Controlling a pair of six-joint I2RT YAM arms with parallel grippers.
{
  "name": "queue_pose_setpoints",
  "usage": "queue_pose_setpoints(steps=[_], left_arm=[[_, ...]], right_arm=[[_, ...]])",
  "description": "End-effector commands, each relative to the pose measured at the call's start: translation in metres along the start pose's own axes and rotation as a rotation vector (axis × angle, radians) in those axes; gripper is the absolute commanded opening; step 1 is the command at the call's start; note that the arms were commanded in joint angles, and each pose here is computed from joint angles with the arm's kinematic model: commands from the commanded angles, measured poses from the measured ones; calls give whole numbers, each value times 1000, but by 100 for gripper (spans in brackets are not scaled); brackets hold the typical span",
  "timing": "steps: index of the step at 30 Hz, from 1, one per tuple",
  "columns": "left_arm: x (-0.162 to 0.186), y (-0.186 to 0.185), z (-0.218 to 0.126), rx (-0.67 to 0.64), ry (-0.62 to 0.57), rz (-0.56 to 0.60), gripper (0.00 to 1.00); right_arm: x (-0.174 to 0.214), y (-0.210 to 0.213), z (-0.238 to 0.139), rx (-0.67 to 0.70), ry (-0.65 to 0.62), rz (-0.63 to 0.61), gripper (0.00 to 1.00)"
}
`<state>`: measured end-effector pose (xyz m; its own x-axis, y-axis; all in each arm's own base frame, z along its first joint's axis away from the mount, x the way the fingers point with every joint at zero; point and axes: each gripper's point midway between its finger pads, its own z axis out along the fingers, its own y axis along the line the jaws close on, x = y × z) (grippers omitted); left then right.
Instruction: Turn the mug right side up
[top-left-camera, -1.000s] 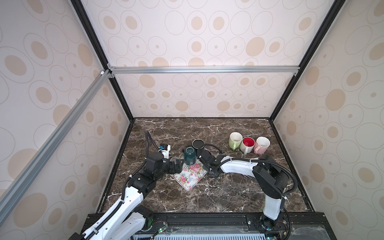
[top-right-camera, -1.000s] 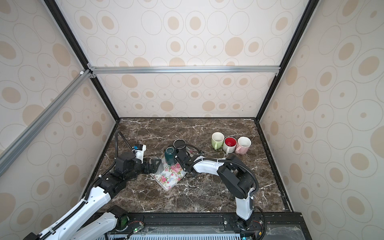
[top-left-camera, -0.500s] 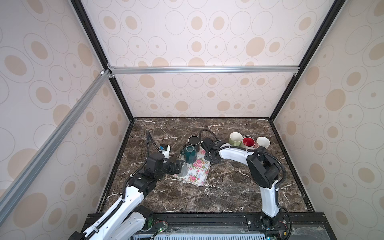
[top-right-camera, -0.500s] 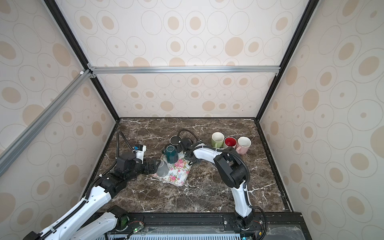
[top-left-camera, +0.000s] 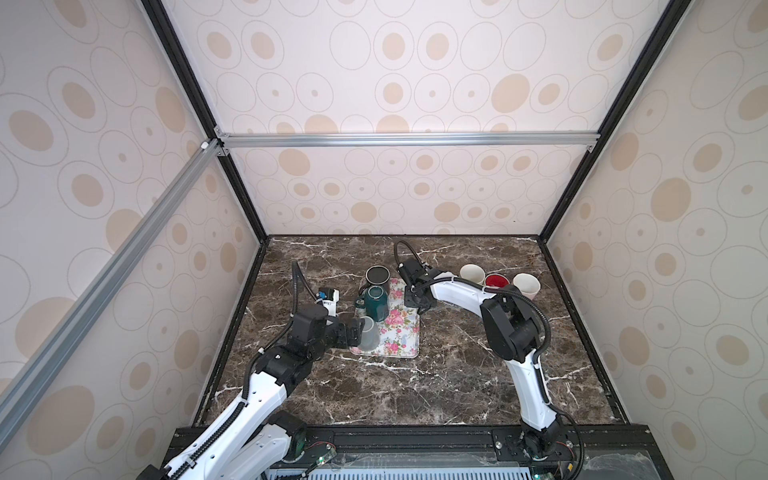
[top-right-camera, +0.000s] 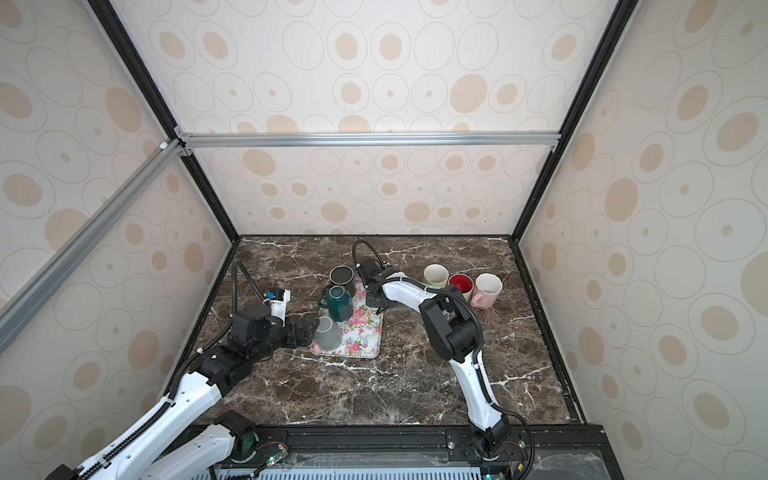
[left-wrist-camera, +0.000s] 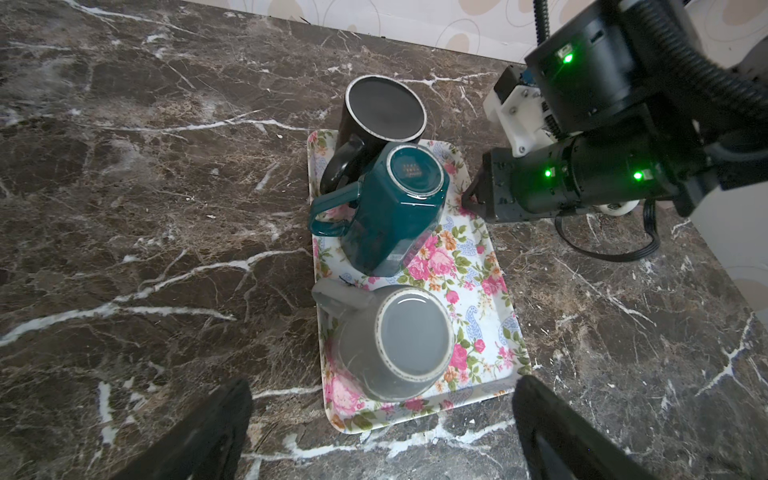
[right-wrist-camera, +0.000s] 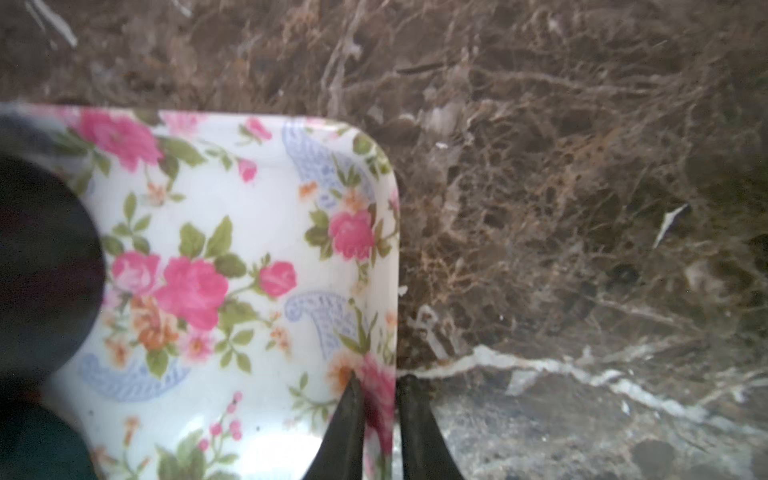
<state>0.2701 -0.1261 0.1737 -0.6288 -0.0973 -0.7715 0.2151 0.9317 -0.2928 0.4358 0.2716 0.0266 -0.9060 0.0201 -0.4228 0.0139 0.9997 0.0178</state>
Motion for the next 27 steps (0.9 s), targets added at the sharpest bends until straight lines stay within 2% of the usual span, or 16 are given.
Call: queue_pose_setpoints(steps=[1, 3, 5, 6, 8, 11, 13, 16, 23, 27], left_arm=[[-13, -2, -7, 1, -30, 14, 98], [-14, -3, -8, 3, -35, 14, 98], [-15, -4, -8, 6, -39, 16, 98], [-15, -4, -8, 6, -40, 15, 98], [-15, -3, -8, 4, -40, 15, 98], [-16, -4, -8, 7, -42, 17, 98], [-15, -4, -7, 9, -43, 18, 98], [-16, -5, -6, 15, -43, 18, 98], [-14, -5, -2, 11, -30, 19, 98], [-12, -2, 0, -1, -20, 23, 98]], right_arm=[[31, -18, 8, 60, 100, -82, 41], [37, -22, 2, 56, 102, -39, 46], [48, -29, -2, 62, 122, -2, 44], [51, -32, -5, 69, 125, 17, 42], [64, -35, -5, 57, 136, 46, 27], [83, -37, -4, 15, 152, 96, 20], [94, -43, -1, 37, 174, 103, 15], [100, -52, 0, 91, 187, 81, 7], [78, -59, -3, 152, 163, -44, 6], [65, -68, 9, 157, 179, -102, 4]])
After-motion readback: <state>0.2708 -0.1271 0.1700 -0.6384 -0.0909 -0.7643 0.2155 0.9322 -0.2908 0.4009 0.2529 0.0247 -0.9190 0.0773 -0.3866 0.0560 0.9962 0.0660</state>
